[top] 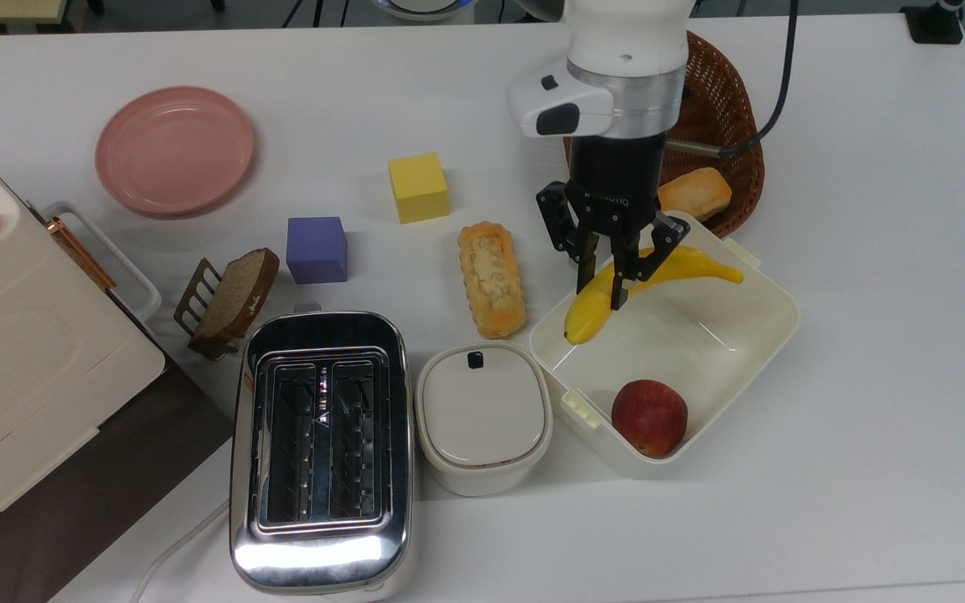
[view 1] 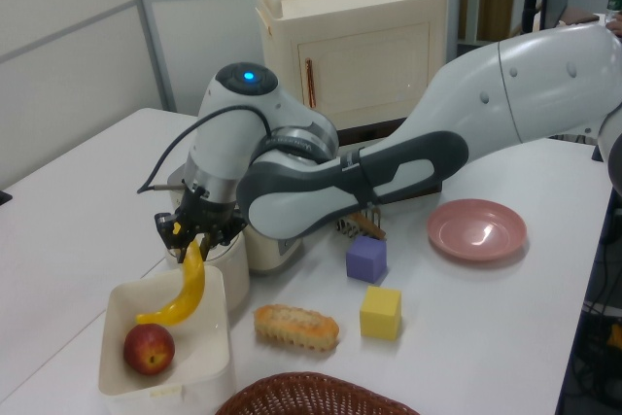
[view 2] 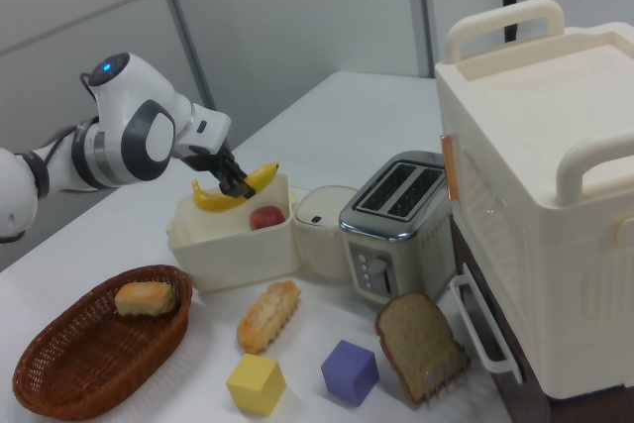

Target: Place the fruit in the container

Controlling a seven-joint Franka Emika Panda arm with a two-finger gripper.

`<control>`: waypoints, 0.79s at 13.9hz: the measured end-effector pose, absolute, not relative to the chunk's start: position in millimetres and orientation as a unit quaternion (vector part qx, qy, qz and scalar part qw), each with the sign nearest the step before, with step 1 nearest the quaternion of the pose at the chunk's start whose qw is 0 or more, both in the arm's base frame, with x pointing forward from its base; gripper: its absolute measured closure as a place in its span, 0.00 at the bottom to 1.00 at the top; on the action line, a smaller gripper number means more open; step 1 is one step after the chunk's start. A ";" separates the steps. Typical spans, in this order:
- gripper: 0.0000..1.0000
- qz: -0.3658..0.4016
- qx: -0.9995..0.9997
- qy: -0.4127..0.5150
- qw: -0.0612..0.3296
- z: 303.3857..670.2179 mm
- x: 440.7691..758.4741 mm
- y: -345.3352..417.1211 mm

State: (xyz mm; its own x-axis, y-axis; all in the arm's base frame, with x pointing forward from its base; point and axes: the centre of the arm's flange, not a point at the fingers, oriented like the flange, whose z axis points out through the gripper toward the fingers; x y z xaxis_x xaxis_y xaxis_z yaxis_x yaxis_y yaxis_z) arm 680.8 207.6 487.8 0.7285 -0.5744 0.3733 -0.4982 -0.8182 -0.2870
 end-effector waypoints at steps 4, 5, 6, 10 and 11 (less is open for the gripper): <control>0.66 -0.249 -0.926 0.277 0.057 463.7 685.6 217.9; 0.58 -0.252 -0.926 0.278 0.053 458.8 686.3 219.4; 0.45 -0.253 -0.926 0.277 0.047 453.6 686.8 221.2; 0.00 -0.257 -0.927 0.269 0.042 452.1 685.8 225.2; 0.00 -0.257 -0.927 0.269 0.041 452.4 686.0 224.9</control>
State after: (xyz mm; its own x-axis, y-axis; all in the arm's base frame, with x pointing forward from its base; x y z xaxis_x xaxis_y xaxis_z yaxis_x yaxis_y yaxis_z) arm 686.0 224.9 452.4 0.7227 -0.5205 0.4547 -0.4777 -0.8517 -0.2154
